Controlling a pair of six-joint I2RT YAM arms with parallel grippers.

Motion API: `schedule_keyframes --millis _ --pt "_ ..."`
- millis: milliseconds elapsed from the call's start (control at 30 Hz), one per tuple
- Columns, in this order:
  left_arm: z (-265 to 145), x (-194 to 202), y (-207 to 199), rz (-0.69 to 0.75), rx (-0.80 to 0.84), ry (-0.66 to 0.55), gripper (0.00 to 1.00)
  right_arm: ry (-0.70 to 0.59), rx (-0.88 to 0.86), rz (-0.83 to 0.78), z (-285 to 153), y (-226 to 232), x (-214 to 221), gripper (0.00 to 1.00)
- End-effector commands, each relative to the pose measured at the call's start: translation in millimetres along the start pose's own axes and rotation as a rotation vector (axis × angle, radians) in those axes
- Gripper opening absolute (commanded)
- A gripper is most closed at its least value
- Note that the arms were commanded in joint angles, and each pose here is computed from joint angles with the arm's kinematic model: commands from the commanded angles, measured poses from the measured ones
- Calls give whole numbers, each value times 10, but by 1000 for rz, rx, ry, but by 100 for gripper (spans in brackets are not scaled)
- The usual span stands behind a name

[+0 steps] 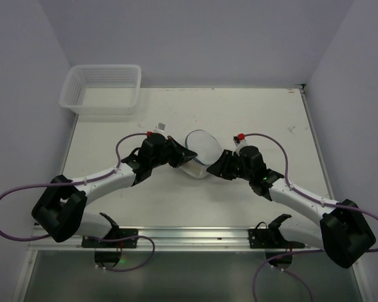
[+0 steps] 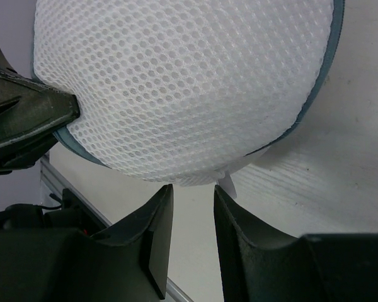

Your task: Unzip the laundry bag and remove the bra

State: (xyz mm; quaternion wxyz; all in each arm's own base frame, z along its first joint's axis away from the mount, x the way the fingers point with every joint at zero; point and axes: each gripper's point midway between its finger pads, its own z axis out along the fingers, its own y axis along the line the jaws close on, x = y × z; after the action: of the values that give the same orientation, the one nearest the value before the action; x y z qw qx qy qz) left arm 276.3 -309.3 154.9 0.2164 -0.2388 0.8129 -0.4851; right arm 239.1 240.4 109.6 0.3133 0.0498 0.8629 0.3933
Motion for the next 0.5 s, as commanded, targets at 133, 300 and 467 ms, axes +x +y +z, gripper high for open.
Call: schedule_keyframes --millis 133,300,467 --pt "-99 -24 -401 9 127 -9 0 -49 -10 -7 -4 39 -93 35" --pt "-116 -17 -398 7 126 -7 0 -75 -19 -19 5 62 -163 35" --pt "-133 0 -380 7 125 -1 0 -93 -1 -21 20 15 -207 33"
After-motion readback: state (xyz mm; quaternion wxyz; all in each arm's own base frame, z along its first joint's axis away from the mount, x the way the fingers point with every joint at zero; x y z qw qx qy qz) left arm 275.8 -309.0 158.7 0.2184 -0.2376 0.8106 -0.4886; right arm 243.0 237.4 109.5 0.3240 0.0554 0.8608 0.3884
